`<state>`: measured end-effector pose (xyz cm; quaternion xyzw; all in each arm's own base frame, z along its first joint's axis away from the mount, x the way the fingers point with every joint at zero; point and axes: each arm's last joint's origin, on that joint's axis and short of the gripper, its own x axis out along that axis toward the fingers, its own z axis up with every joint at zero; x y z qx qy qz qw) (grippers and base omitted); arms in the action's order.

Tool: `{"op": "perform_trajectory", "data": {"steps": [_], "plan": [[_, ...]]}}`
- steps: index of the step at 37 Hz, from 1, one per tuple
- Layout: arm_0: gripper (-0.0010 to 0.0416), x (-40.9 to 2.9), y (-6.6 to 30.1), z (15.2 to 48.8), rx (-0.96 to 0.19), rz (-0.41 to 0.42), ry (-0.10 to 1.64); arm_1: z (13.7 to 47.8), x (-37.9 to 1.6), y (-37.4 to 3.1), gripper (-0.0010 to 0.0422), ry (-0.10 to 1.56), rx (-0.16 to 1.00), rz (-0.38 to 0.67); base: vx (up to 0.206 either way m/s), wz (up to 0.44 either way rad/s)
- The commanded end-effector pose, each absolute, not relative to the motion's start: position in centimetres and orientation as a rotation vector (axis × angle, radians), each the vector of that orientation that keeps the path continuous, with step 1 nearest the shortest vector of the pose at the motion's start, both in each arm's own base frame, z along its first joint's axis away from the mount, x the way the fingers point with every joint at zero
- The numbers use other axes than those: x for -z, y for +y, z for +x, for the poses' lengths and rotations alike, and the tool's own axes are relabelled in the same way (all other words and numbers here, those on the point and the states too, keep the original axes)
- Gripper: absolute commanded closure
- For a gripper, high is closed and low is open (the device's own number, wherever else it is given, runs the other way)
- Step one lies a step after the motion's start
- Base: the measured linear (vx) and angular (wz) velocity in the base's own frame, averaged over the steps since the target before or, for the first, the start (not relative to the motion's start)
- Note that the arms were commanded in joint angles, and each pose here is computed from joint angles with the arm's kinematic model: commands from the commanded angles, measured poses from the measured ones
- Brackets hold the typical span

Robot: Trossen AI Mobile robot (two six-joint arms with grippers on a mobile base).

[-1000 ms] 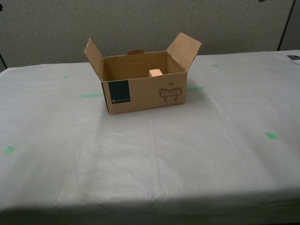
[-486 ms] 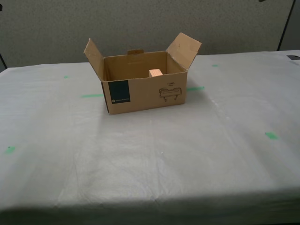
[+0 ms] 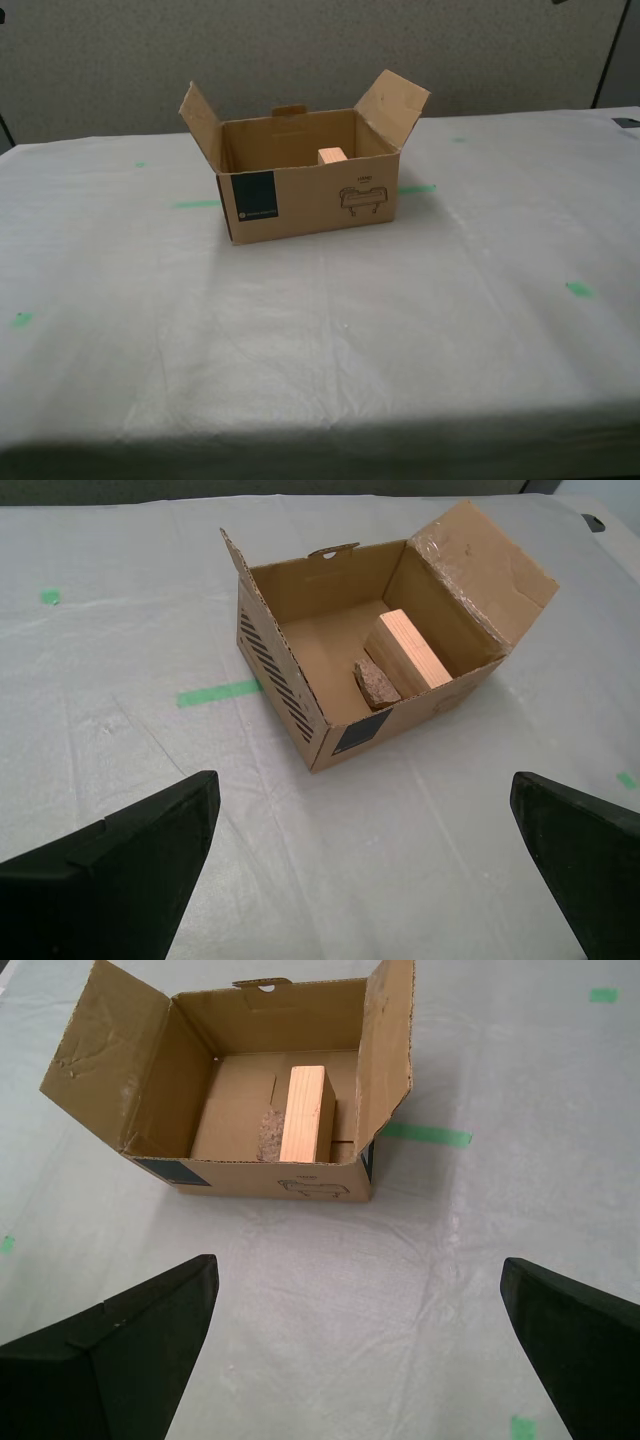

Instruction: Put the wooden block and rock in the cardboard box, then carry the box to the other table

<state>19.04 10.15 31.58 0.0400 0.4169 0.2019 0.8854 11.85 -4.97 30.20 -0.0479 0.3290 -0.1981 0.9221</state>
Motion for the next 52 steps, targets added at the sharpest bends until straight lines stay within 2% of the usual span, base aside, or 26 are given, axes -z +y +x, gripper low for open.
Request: {"op": "perform_trajectory", "data": {"steps": [1,52], "plan": [[0.0012,-31.59,10.14,19.03,-0.417,0.082,0.866,11.85,-30.23,-4.97,0.0014,0.673,0.407,-0.097,0.0,0.0],[0.0013,-31.59,10.14,19.04,-0.416,0.082,0.866,11.85,-30.23,-4.98,0.0014,0.673,0.407,-0.098,0.0,0.0]]}}
